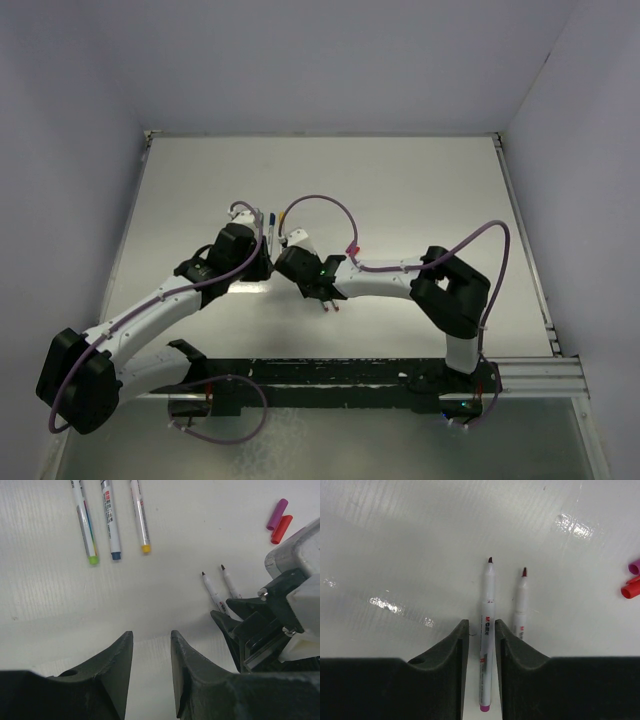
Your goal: Insert the pens into the pen caps
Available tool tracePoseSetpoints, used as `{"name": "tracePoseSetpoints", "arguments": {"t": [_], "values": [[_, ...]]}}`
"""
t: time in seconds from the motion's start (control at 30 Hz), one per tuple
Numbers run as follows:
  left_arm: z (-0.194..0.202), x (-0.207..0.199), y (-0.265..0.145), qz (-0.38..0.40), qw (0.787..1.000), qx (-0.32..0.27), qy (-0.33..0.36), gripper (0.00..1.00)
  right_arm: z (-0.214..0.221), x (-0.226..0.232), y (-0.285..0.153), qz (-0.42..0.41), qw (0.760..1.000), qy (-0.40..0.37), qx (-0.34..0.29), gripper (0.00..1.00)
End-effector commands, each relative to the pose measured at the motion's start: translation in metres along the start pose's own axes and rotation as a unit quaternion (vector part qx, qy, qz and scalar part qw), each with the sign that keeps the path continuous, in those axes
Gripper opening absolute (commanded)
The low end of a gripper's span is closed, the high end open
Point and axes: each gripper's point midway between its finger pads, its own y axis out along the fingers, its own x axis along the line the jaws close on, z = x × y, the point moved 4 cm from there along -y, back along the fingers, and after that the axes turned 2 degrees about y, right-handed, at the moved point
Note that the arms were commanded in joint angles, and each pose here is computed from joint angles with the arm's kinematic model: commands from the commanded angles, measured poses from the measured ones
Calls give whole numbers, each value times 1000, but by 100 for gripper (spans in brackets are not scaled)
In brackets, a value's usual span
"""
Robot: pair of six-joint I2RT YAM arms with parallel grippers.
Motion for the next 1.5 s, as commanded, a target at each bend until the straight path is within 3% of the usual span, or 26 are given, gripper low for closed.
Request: {"name": "tracePoseSetpoints", "arguments": {"t": [0.0,0.7,0.8,0.97,1.03,1.3,1.47], "values": [[-4,-3,2,5,1000,-14,-8,40,-4,7,0,-8,1000,6,-4,29],[-4,-4,1,8,1000,-13,-7,39,13,9,9,-19,999,35,23,26],[-5,-4,0,7,1000,-14,-7,39,18,7,10,-17,998,44,36,20],[-7,-5,0,10,1000,-14,-3,39,28,6,10,-17,997,47,61,0],[-6,-6,1,14,1000,-11,0,40,27,6,8,-19,997,50,59,0],[-9,-10,-3,32,999,-21,7,39,-35,-15,-25,-28,994,99,-39,0],[-17,-21,-16,80,995,-53,16,39,-81,-38,-61,-73,974,161,-139,0]]}}
